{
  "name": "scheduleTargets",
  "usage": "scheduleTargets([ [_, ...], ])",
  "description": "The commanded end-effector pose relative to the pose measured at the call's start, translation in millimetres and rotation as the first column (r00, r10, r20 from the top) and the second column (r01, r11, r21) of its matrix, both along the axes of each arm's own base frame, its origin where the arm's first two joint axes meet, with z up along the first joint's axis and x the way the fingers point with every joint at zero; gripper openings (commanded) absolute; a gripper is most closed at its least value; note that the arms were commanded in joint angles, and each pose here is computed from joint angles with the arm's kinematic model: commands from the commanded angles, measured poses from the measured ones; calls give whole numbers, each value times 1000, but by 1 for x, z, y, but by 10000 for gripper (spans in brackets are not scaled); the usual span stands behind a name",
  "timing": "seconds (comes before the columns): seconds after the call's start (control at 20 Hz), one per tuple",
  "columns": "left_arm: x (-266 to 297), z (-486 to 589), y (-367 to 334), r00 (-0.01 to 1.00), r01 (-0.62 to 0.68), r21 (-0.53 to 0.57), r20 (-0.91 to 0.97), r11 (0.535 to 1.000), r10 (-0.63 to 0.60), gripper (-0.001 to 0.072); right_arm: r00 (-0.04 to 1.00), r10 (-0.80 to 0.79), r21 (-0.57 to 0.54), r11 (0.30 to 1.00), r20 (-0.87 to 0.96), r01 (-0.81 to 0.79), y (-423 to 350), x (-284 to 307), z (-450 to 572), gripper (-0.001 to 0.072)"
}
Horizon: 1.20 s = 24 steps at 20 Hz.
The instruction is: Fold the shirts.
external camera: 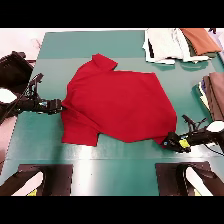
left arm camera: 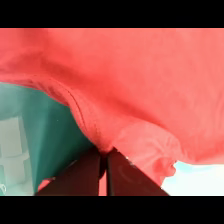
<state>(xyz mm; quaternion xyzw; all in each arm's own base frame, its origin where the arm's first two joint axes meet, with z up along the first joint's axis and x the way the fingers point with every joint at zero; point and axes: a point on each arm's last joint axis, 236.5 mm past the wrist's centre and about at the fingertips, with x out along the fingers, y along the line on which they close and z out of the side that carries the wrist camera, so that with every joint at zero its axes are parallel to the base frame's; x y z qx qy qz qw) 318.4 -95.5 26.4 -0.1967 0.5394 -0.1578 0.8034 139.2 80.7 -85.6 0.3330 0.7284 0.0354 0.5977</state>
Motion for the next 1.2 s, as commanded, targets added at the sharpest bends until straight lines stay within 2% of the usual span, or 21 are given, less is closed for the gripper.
scheduleTargets([
  [0.0, -2, 0, 0, 1000, 3, -1, -6, 1000, -3, 25, 1000, 0, -38, 999, -13, -1, 5, 5, -17, 353],
  [0.05, -2, 0, 0, 1000, 3, -1, -6, 1000, -3, 25, 1000, -1, -45, 999, -15, 0, 6, 7, -21, 352],
  [0.15, -2, 0, 0, 1000, 3, -1, -6, 1000, -3, 25, 1000, -2, -56, 998, -13, 2, 6, 10, -26, 291],
  [0.35, -2, 0, 0, 1000, 3, -1, -6, 1000, -3, 25, 1000, -12, -73, 997, 19, 14, 3, 18, -28, 50],
  [0.4, -2, 0, 0, 1000, 3, -1, -6, 1000, -3, 25, 999, -13, -78, 997, 46, 17, 2, 22, -25, 19],
  [0.55, -3, 0, -1, 1000, 6, -2, -10, 1000, -6, 25, 991, -2, -90, 996, 135, 14, 1, 30, -8, 17],
  [0.75, -3, 1, -1, 1000, 7, -2, -9, 1000, -7, 24, 971, 136, -245, 966, 196, -86, -32, 35, 36, 15],
  [0.9, 5, 13, 0, 1000, 8, 1, 25, 1000, -8, 23, 950, 162, -314, 946, 266, -74, -54, 54, 78, 15],
  [1.15, 45, 119, 0, 966, 14, 11, 258, 1000, -17, 24, 843, 197, -384, 923, 501, 12, -72, 111, 169, 15],
])
